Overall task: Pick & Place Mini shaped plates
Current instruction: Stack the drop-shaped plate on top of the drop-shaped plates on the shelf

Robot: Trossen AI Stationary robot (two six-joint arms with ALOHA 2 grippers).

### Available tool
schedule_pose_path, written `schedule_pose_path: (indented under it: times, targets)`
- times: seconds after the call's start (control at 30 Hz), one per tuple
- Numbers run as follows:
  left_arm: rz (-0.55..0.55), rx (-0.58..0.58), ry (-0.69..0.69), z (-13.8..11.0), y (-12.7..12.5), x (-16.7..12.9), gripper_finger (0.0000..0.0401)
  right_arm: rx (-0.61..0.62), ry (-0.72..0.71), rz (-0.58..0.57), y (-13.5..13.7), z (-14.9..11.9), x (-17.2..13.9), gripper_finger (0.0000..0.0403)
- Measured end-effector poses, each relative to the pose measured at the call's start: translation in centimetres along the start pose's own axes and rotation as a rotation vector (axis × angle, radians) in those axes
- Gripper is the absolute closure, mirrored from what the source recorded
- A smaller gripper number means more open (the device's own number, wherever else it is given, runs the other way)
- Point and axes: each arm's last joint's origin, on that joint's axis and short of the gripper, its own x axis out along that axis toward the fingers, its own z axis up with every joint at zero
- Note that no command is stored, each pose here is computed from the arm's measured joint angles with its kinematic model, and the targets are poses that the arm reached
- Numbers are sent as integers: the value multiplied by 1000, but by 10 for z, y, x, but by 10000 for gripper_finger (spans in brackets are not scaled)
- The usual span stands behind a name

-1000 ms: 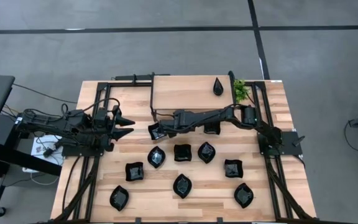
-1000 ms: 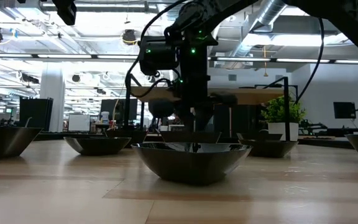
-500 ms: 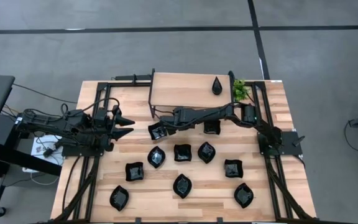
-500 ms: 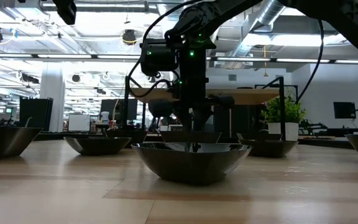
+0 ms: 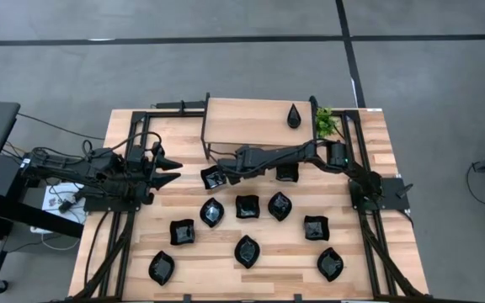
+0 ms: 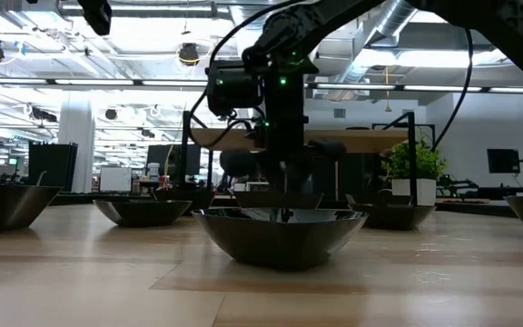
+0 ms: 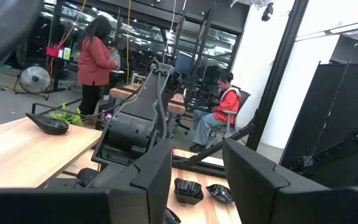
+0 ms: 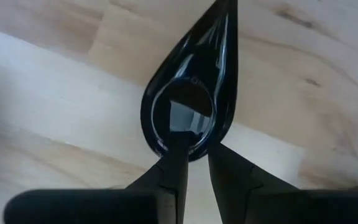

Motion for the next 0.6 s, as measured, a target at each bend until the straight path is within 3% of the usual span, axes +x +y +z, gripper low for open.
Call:
schedule_pose_path:
  times: [0.6]
  targets:
    - [-2, -1, -8, 1, 0, 0, 256, -15, 62, 26, 1, -4, 1, 344]
